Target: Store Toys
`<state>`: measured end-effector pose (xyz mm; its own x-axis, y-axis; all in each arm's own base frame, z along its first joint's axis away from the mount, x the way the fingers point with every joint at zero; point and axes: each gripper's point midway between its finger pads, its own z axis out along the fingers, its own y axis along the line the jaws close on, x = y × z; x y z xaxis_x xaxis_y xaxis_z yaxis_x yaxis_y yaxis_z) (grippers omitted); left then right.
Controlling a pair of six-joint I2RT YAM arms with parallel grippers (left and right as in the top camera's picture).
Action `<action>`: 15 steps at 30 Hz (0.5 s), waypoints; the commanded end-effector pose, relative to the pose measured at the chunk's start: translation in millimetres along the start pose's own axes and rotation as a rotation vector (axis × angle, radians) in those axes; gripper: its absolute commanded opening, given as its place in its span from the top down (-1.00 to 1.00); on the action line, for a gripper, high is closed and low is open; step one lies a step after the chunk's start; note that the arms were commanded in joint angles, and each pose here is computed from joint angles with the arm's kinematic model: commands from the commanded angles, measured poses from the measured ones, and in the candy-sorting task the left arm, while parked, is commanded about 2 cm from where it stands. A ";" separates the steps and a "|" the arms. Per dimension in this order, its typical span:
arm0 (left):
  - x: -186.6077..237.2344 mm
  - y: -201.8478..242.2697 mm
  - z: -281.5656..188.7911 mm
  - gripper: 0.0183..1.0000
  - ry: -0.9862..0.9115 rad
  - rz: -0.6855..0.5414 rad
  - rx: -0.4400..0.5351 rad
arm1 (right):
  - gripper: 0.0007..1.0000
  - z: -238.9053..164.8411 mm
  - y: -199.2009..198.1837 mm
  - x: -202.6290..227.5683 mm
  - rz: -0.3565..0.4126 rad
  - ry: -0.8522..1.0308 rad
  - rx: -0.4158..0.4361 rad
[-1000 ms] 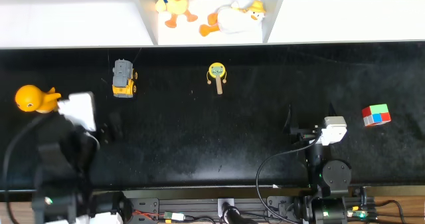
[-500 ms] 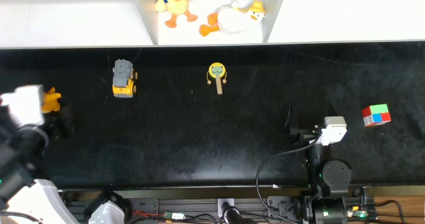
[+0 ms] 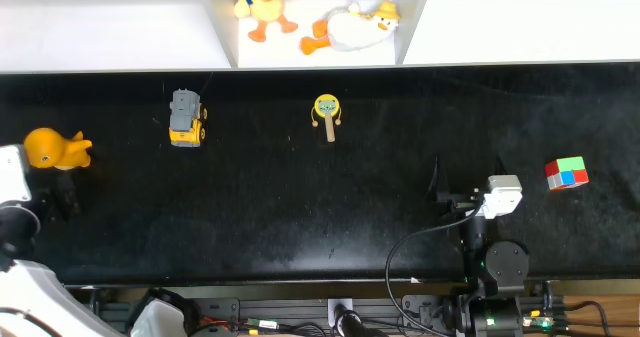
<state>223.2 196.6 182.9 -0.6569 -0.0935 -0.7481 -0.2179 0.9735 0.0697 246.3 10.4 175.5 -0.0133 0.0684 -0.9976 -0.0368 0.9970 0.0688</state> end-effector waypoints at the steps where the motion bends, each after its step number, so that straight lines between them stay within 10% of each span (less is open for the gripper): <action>1: -4.0 20.3 13.5 -1.00 0.009 0.024 -0.030 | -0.99 0.3 0.2 3.7 -0.003 0.001 -0.004; 15: -7.8 28.6 75.7 -1.00 0.017 0.068 0.006 | -0.99 0.3 0.1 3.6 -0.003 0.001 -0.003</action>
<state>269.4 233.3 136.0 -0.6825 -0.0498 -0.7292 -0.1636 0.9828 0.0860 246.3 10.4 175.4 -0.0137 0.0687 -0.9975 -0.0367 0.9969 0.0692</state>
